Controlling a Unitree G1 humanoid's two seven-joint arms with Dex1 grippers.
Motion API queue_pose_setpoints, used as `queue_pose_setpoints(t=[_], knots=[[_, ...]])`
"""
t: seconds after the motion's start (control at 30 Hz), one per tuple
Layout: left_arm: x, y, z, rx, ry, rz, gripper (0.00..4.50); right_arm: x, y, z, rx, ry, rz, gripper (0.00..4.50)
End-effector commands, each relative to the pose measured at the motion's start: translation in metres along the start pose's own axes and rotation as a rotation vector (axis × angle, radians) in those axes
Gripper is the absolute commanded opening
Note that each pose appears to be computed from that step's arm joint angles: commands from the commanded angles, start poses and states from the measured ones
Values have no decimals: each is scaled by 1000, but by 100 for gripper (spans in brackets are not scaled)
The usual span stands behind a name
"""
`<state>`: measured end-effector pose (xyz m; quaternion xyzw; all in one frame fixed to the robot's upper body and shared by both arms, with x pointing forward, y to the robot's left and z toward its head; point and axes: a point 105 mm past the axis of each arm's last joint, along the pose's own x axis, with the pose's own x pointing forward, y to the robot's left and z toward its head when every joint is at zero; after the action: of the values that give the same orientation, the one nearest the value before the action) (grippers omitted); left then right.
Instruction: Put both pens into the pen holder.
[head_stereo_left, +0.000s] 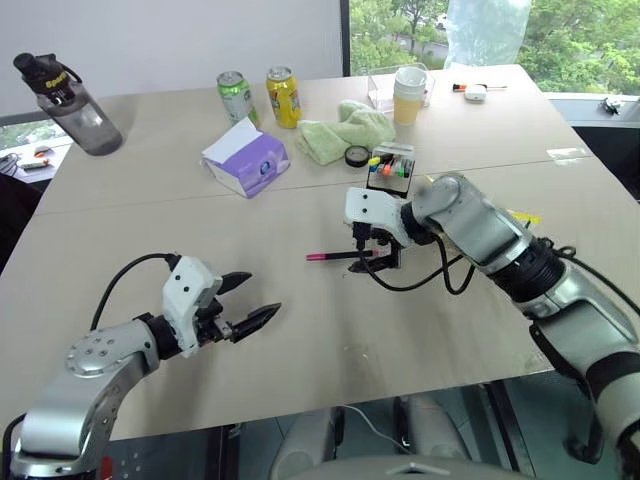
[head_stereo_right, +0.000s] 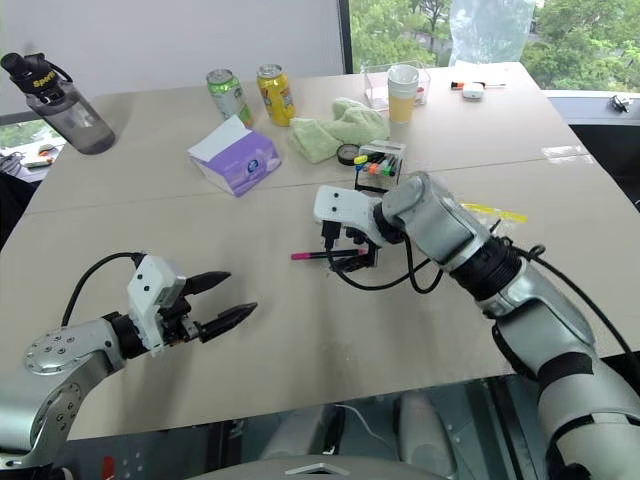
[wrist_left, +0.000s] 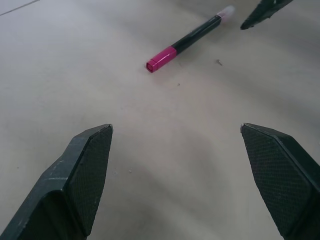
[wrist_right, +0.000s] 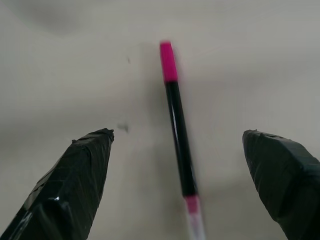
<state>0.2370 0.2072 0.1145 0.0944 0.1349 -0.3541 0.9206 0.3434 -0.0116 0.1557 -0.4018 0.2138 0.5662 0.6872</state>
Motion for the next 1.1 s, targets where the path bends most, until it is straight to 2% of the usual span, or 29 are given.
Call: queue_pose_setpoints(t=[0.03,0.27,0.57,0.6,0.7,0.87,0.9,1.03,1.1], knots=[[2,-4,9,38,-30,2,420,-5,-18,11,-69,62,-68,442],[2,2,11,48,-35,20,420,19,-17,15,-152,161,-27,442],[4,7,11,59,-31,23,420,36,-12,11,-142,233,84,442],[5,6,10,59,-30,19,420,39,-11,11,-145,244,91,392],[7,6,10,59,-32,14,420,45,-7,10,-130,256,133,284],[7,6,11,63,-36,16,420,49,-3,11,-124,254,167,37],[7,6,11,63,-37,20,420,50,-3,11,-123,251,168,6],[7,6,12,61,-40,26,420,48,-6,18,-122,209,147,6],[7,6,14,59,-46,32,420,43,-10,30,-112,137,124,6]])
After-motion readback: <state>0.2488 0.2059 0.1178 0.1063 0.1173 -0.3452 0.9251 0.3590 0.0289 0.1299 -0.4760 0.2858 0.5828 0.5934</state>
